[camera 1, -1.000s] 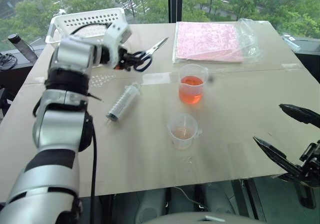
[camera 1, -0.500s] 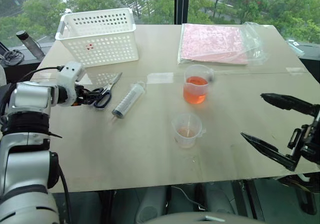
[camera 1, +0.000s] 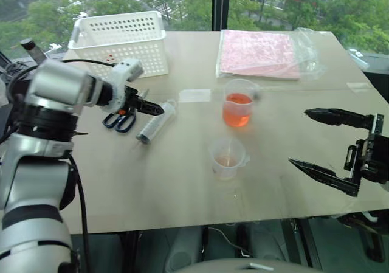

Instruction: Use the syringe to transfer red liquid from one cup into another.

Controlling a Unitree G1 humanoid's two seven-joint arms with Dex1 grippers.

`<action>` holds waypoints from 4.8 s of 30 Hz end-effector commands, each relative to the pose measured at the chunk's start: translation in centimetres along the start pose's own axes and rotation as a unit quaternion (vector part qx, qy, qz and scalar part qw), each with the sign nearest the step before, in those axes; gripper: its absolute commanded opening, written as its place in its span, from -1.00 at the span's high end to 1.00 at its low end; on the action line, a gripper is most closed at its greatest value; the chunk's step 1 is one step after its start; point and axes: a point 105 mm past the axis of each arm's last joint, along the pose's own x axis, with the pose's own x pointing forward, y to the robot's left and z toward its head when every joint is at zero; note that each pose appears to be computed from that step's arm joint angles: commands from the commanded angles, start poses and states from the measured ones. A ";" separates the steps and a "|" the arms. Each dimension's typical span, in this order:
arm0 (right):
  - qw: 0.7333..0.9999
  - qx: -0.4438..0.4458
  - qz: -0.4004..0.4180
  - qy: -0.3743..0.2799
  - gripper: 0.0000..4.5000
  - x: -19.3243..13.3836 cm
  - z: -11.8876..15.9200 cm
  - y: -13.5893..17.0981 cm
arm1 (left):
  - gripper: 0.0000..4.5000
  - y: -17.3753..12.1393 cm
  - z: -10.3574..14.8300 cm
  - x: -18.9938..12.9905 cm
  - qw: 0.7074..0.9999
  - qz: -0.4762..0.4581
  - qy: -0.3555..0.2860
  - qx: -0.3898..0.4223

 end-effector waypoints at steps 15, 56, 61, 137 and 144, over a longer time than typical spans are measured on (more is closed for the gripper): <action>0.999 -0.006 -0.044 0.009 -1.00 -0.6 0.2 0.8 | -0.70 -0.1 2.3 4.6 0.998 0.042 0.035 -0.032; 0.927 0.026 -0.374 -0.029 -1.00 3.0 1.1 -11.3 | 0.36 -19.3 15.3 0.0 0.718 -0.269 -0.610 0.202; 0.949 0.055 -0.308 -0.033 -1.00 4.1 2.3 -10.5 | 0.36 -19.2 14.3 1.5 0.721 -0.248 -0.608 0.221; 0.952 0.064 -0.299 0.003 0.99 12.5 3.7 -14.8 | 0.36 -19.0 9.9 5.4 0.779 -0.255 -0.547 0.169; 0.952 0.061 -0.301 0.001 0.99 12.4 3.9 -14.9 | 0.36 -19.1 9.8 5.5 0.780 -0.257 -0.543 0.172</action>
